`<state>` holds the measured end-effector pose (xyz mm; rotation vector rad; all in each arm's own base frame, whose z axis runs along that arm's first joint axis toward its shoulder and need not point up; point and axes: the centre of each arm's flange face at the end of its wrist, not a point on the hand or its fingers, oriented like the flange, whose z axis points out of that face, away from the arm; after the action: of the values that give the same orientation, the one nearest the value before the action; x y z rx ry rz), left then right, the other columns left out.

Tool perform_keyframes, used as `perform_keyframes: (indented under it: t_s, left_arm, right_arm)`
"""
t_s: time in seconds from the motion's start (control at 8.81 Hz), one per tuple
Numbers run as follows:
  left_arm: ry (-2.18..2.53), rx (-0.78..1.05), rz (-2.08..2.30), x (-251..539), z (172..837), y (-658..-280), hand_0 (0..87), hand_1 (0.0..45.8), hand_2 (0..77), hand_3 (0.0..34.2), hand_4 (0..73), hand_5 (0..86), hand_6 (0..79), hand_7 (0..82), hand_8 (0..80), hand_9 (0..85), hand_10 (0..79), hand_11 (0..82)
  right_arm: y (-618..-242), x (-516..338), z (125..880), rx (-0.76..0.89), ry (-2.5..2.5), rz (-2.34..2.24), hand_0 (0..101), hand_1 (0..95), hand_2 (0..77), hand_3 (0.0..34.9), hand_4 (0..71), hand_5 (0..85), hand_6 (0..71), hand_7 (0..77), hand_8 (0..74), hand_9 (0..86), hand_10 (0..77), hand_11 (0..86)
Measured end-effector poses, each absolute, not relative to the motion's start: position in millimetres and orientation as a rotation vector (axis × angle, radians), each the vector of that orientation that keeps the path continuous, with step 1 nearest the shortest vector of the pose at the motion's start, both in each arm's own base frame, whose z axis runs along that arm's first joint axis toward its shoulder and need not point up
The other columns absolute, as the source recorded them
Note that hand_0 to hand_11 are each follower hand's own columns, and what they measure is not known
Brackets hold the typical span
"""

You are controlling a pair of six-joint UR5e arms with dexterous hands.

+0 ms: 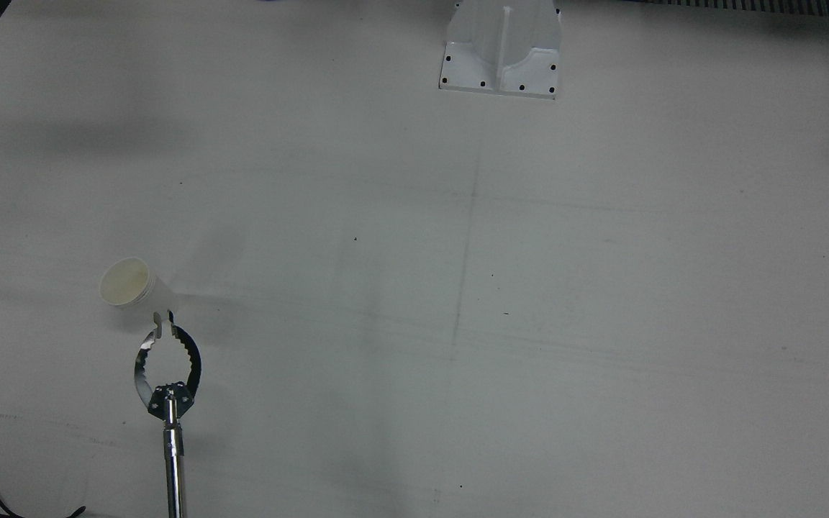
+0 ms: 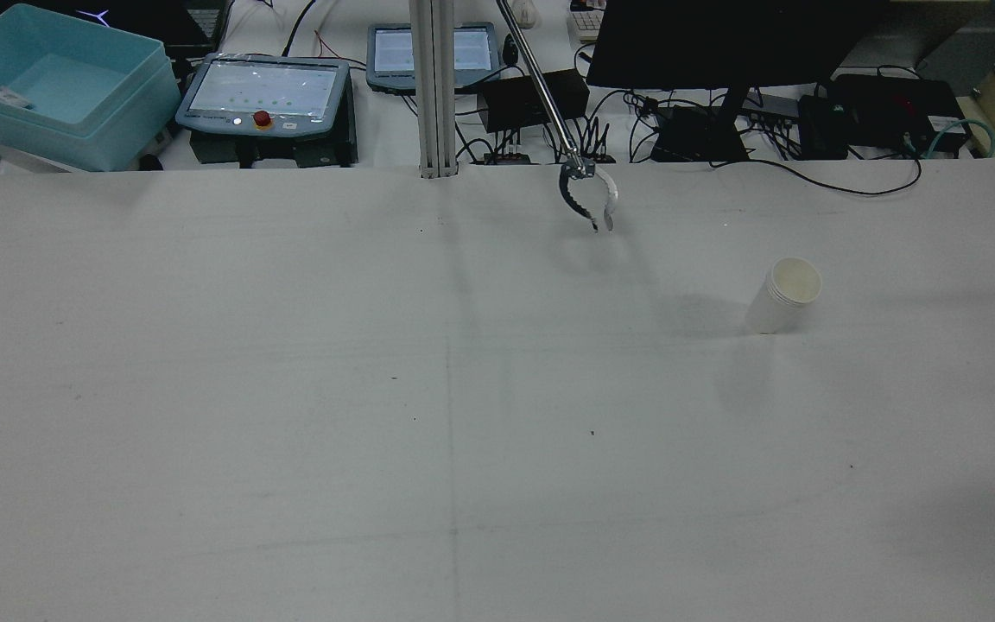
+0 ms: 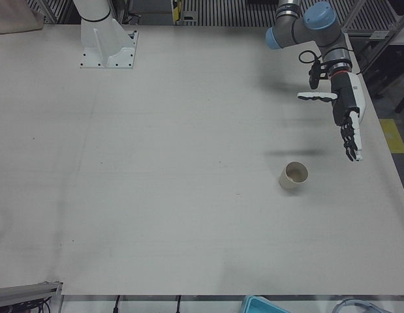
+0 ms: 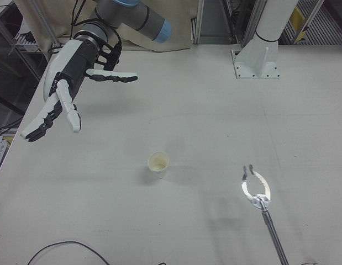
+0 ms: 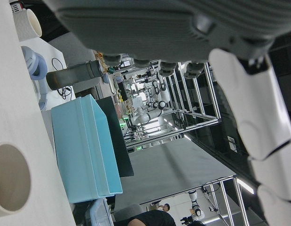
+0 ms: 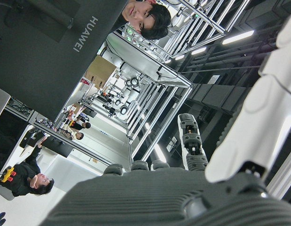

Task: Pour water
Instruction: 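Reach the left hand toward the paper cup beside it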

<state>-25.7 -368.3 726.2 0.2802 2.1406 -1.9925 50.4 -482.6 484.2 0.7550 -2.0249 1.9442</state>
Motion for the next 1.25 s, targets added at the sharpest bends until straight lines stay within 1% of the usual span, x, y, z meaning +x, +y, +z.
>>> perform_keyframes:
  t_s: [0.11,0.23,0.34,0.45,0.79,0.91,1.02,1.14,1.25]
  left_arm:
    - [2.142,0.283,-1.994,-26.8,726.5,-367.7,47.6,11.4,6.0,6.1,7.1,3.8,0.0,8.2,0.5,1.1,0.5,1.6]
    - [2.149,0.29,-1.995,-29.7,725.1,-367.5,47.7,11.4,6.0,7.4,7.1,3.8,0.0,8.2,0.5,1.1,0.5,1.6]
    - [2.158,0.297,-1.995,-32.8,723.3,-367.3,47.7,12.0,6.0,9.4,4.9,0.5,0.0,8.7,0.5,1.1,0.5,1.6]
    - [2.16,0.301,-1.996,-35.6,724.3,-363.9,47.6,13.1,6.5,11.5,4.9,1.1,0.0,8.7,0.5,1.1,0.5,1.6]
    - [2.152,0.318,-1.982,-40.2,735.3,-353.6,48.8,13.1,7.6,11.6,4.9,1.1,0.0,8.7,0.5,1.1,0.0,1.6]
    - [2.137,0.347,-1.96,-40.2,741.7,-351.9,48.8,13.1,7.6,10.1,4.9,1.6,0.0,8.7,0.5,1.1,0.5,2.7]
    - [2.116,0.393,-1.929,-40.6,748.9,-350.5,48.0,10.4,7.1,10.2,4.9,1.6,0.0,8.7,0.5,1.1,0.5,2.7]
    - [2.08,0.424,-1.918,-41.0,766.4,-347.5,47.9,10.4,2.2,6.7,6.0,0.5,0.0,7.1,0.5,1.1,0.5,2.7]
    - [2.048,0.439,-1.916,-38.2,791.3,-351.4,47.9,10.4,2.2,7.5,6.0,0.5,0.0,7.1,0.5,1.1,0.5,2.7]
  right_arm:
    - [-482.0,53.5,483.5,0.759,-2.028,1.945,48,6.5,0.5,1.6,12.0,3.8,0.5,1.6,0.5,1.1,0.5,0.5]
    - [-480.6,60.3,482.1,0.764,-2.029,1.944,49,6.5,0.5,2.1,12.0,5.5,0.5,1.6,0.5,1.1,0.5,1.1]
    - [-478.8,69.9,480.9,0.769,-2.028,1.944,48,6.5,0.5,2.0,12.0,5.5,0.5,1.6,0.5,1.1,0.5,0.5]
    - [-477.5,76.7,480.5,0.773,-2.027,1.945,49,6.5,0.5,3.7,10.4,5.5,0.5,1.6,0.5,1.1,0.5,0.5]
    - [-476.8,80.9,483.2,0.77,-2.018,1.947,49,6.5,0.5,4.3,10.9,5.5,0.5,1.6,0.5,1.1,0.5,0.5]
    - [-478.1,75.7,485.3,0.759,-2.011,1.943,48,6.5,0.5,2.5,11.5,5.5,0.5,1.6,0.5,1.1,0.5,0.5]
    - [-478.8,71.9,486.5,0.751,-2.005,1.939,48,6.5,0.5,2.5,11.5,5.5,0.5,1.6,0.5,1.1,0.5,0.5]
    - [-477.0,73.0,489.2,0.747,-1.996,1.94,49,6.5,0.5,2.5,11.5,5.5,0.5,1.6,0.5,1.1,0.5,1.1]
    - [-474.2,77.7,492.4,0.742,-1.985,1.939,49,6.5,0.5,2.5,11.5,5.5,0.5,1.6,0.5,1.1,0.5,1.1]
